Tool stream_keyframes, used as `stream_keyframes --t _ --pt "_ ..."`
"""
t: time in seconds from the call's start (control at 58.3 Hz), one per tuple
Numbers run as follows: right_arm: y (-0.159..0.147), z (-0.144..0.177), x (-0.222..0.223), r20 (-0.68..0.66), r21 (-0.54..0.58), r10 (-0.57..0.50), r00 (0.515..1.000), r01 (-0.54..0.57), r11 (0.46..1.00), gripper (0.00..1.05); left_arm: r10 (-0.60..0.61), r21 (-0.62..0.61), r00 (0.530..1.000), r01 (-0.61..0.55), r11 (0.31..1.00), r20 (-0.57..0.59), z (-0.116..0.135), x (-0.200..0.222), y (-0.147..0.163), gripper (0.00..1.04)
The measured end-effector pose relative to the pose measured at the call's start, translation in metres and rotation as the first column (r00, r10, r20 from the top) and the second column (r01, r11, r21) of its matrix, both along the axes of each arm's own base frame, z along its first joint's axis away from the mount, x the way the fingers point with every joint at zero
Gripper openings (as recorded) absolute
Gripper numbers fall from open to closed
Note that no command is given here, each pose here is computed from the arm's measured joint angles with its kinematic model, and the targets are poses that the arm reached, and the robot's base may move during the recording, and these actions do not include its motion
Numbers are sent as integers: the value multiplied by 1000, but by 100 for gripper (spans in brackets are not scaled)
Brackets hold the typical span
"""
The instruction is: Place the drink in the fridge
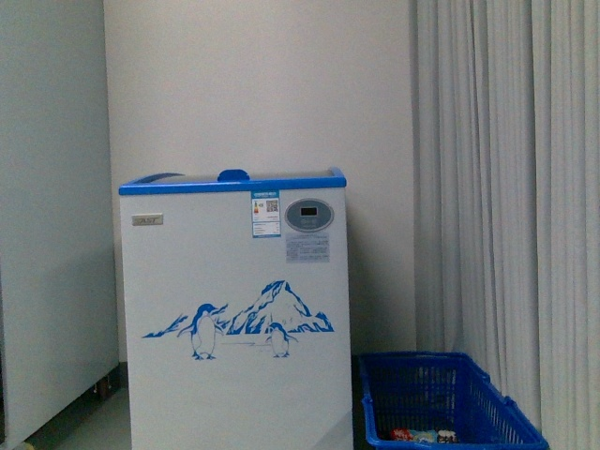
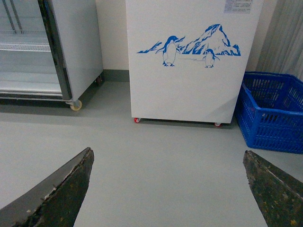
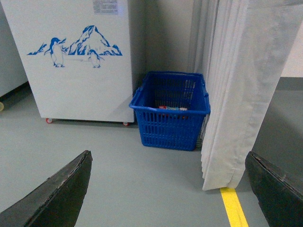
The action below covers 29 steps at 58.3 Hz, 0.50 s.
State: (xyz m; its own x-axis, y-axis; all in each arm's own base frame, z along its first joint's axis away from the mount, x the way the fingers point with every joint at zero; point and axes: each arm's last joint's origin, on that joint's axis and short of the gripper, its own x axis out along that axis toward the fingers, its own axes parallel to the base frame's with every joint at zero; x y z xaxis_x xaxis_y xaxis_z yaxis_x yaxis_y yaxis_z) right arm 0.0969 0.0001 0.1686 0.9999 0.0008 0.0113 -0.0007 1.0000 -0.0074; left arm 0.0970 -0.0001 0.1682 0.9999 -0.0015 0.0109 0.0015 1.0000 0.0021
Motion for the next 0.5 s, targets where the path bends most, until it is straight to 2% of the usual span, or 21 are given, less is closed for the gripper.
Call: stream_keyframes --t 0.497 --pt "0 0 0 0 0 0 1000 0 1000 97 0 0 1000 0 1000 0 0 0 0 97"
